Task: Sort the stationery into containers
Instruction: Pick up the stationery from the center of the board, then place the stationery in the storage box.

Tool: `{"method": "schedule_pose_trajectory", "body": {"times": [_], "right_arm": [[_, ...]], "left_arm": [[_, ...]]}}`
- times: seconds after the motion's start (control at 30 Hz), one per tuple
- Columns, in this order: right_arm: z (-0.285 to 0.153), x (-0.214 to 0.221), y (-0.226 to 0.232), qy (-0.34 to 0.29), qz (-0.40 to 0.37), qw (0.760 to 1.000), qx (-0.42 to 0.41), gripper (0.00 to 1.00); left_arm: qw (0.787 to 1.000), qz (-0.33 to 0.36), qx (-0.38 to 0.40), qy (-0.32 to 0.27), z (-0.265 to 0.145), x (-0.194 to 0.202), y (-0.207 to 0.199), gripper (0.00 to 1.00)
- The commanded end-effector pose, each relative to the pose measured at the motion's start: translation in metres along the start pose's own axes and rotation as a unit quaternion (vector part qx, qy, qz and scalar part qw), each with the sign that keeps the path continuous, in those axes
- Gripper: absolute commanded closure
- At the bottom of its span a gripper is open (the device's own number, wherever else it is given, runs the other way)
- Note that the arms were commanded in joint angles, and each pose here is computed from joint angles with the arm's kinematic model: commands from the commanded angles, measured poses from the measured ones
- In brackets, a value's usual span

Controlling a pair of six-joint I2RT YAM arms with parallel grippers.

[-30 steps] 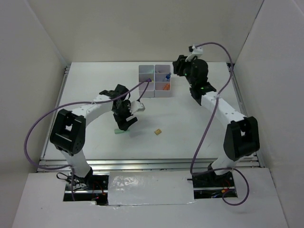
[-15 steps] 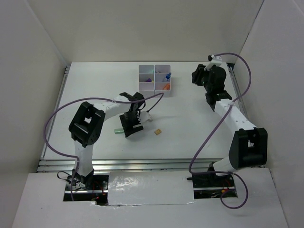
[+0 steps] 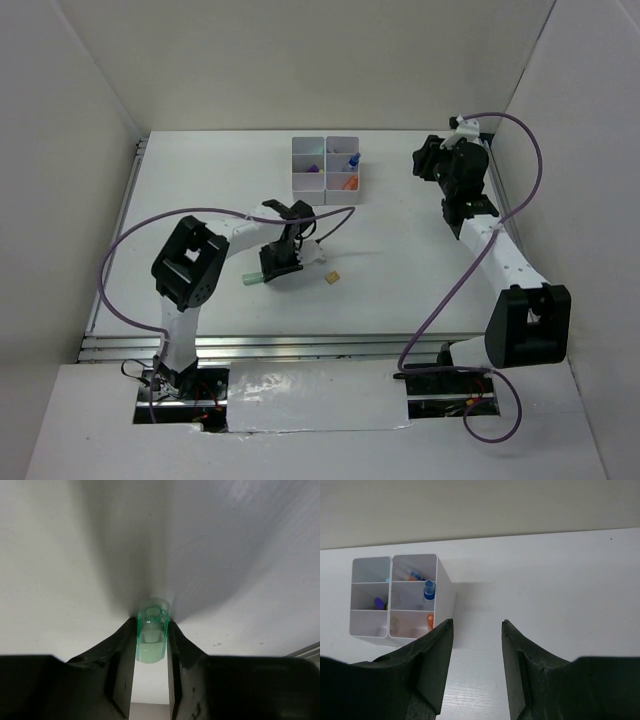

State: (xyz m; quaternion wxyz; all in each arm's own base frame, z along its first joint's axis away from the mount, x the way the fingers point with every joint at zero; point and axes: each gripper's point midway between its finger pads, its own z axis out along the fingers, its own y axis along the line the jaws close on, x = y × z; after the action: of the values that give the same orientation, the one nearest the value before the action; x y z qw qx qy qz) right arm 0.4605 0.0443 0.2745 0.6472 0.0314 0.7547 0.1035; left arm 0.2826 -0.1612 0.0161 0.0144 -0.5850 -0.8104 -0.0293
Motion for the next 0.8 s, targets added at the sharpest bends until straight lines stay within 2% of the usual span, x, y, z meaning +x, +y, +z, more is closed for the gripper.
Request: {"method": "schedule_pose_trajectory", "body": {"times": [0.0,0.07,0.13,0.17,0.2,0.27,0.33,0.37,0.47,0.53,0.57,0.63,0.67,0.77], "right_arm": [[-0.008,-0.019,-0.003,-0.023,-0.012,1.000,0.003,0.50],[-0.010,-0.024,-0.005,-0.026,-0.018,0.999,0.005,0.50],[-0.014,-0.030,-0.008,-0.028,-0.031,0.999,0.010,0.50],[-0.015,-0.033,-0.011,-0.030,-0.036,0.999,0.014,0.50],[-0.018,-0.033,-0.012,-0.025,-0.039,0.999,0.016,0.50],[-0.021,-0.040,-0.017,-0.028,-0.043,0.998,0.022,0.50],[-0.025,-0.043,-0.018,-0.026,-0.047,0.998,0.025,0.50],[-0.026,-0.043,-0.018,-0.026,-0.048,0.998,0.025,0.50],[-0.032,-0.048,-0.031,-0.029,-0.050,0.997,0.044,0.50],[-0.033,-0.048,-0.034,-0.027,-0.049,0.997,0.049,0.50],[-0.034,-0.049,-0.036,-0.027,-0.047,0.997,0.052,0.50],[-0.033,-0.049,-0.037,-0.028,-0.044,0.997,0.056,0.50],[-0.033,-0.048,-0.039,-0.026,-0.042,0.997,0.059,0.50],[-0.031,-0.048,-0.040,-0.025,-0.039,0.997,0.062,0.50]], "left_arm": [[0.998,-0.012,-0.011,-0.061,-0.019,-0.035,0.025,0.75],[0.994,-0.022,-0.014,-0.110,-0.038,-0.053,0.042,0.84],[0.973,-0.016,-0.028,-0.227,-0.089,-0.095,0.070,0.89],[0.964,-0.015,-0.029,-0.265,-0.104,-0.105,0.076,0.91],[0.939,-0.009,-0.034,-0.343,-0.131,-0.125,0.089,0.95],[0.901,-0.001,-0.054,-0.431,-0.173,-0.142,0.104,0.98],[0.861,-0.026,-0.064,-0.504,-0.203,-0.156,0.119,1.00],[0.829,-0.036,-0.087,-0.551,-0.226,-0.168,0.131,1.00],[0.781,-0.029,-0.119,-0.613,-0.256,-0.185,0.148,1.00],[0.766,-0.028,-0.115,-0.632,-0.257,-0.194,0.151,1.00],[0.747,-0.019,-0.123,-0.653,-0.263,-0.200,0.156,1.00],[0.725,-0.026,-0.117,-0.678,-0.265,-0.203,0.161,1.00],[0.705,-0.038,-0.110,-0.700,-0.273,-0.208,0.165,1.00],[0.690,-0.043,-0.077,-0.718,-0.272,-0.215,0.167,1.00]]}}
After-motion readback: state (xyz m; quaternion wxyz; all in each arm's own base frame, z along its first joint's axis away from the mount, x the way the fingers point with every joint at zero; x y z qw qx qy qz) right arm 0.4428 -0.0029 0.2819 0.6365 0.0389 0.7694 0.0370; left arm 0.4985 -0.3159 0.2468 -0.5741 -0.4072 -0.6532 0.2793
